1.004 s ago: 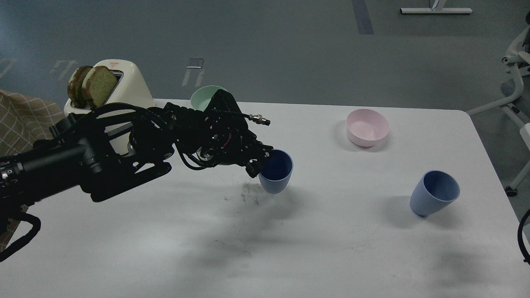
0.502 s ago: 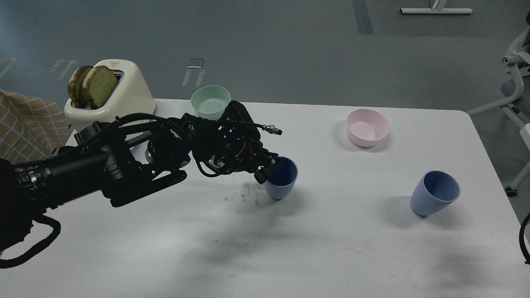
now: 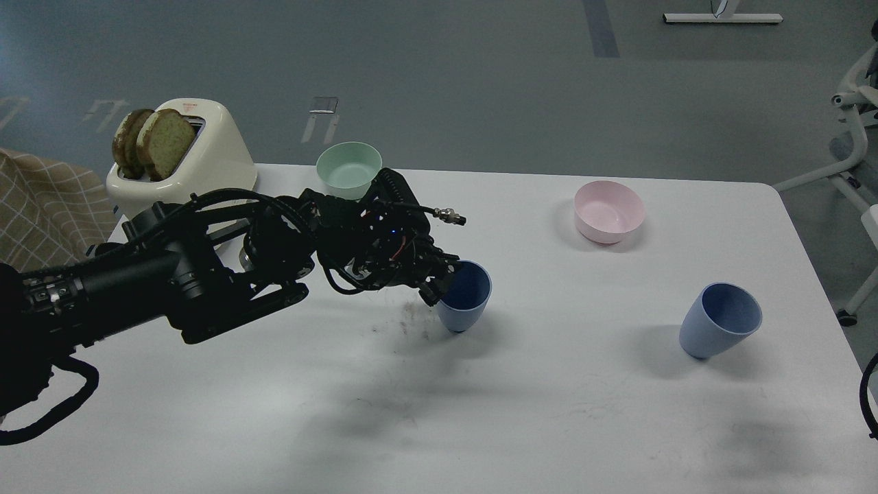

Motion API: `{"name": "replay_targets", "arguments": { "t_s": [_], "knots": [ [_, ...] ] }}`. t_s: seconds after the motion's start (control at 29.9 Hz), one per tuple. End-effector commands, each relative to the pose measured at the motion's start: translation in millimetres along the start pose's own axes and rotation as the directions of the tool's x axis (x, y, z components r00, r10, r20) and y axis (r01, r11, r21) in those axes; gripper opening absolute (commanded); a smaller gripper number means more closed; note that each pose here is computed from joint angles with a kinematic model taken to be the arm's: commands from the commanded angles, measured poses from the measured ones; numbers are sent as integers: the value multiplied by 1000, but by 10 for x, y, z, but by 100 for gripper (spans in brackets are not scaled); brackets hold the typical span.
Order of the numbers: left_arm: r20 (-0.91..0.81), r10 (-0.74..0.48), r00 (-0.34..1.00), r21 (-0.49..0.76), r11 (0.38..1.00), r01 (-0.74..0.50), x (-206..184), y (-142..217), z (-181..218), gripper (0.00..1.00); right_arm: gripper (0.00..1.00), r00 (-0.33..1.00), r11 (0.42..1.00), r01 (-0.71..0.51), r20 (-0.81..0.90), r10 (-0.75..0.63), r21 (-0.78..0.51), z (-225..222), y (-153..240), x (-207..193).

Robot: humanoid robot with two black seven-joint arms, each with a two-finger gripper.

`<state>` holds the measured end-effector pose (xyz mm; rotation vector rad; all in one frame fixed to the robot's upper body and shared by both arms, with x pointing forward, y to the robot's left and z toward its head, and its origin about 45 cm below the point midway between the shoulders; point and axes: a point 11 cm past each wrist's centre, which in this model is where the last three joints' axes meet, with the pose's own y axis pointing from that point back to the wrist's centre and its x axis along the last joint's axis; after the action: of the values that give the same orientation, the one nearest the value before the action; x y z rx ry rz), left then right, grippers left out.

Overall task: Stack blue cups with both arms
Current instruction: 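Release the cup and withdraw the left hand toward the toaster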

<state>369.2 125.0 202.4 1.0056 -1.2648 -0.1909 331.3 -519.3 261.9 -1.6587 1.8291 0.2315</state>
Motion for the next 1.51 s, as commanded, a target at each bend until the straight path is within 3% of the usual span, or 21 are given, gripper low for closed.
{"name": "replay_targets", "arguments": {
  "t_s": [0.0, 0.17, 0.37, 0.57, 0.74, 0.94, 1.0, 1.07, 1.21, 1.27, 1.34, 1.47],
  "knots": [
    [0, 2, 1000, 0, 1000, -2, 10, -6, 8, 47, 100, 1000, 1000, 0, 0, 0, -1, 2, 0, -1],
    [-5, 6, 1000, -2, 1000, -6, 19, -17, 22, 54, 100, 1000, 1000, -2, 0, 2, 0, 0, 2, 5],
    [-9, 4, 1000, 3, 1000, -4, 4, -4, 1, 56, 100, 1000, 1000, -9, -2, 9, -5, 11, 29, 30],
    [-23, 31, 999, 24, 999, -30, 93, 93, -114, 69, 100, 1000, 1000, -9, -2, 9, -5, 11, 29, 30],
    [-61, 131, 990, 71, 989, -126, 363, 285, -309, 73, 100, 1000, 1000, -5, 0, 5, -4, 12, 25, 16],
    [-212, 350, 913, 154, 934, -322, 762, 869, -751, 81, 100, 1000, 1000, -2, -2, 2, -4, 4, 17, 8],
    [-291, 428, 856, 173, 903, -393, 822, 1087, -884, 86, 100, 1000, 1000, 0, -2, 0, -5, 7, 15, 2],
    [-364, 559, 745, 214, 828, -518, 949, 1387, -1047, 93, 100, 1000, 1000, 5, -2, -5, -6, 10, 9, -15],
    [-482, 662, 574, 310, 741, -595, 774, 1748, -1343, 97, 100, 1000, 1000, 14, -7, -14, -7, -11, -18, -39],
    [-547, 708, 446, 365, 681, -634, 646, 1963, -1479, 97, 100, 999, 1000, 22, -24, -22, -5, -80, -46, -47],
    [-605, 764, 223, 463, 566, -682, 419, 2259, -1657, 97, 100, 998, 999, 33, -52, -34, -12, -161, -82, -57],
    [-640, 761, -101, 592, 405, -697, 139, 2569, -1851, 98, 100, 996, 999, 50, -68, -51, -15, -206, -117, -100]
  ]
}}
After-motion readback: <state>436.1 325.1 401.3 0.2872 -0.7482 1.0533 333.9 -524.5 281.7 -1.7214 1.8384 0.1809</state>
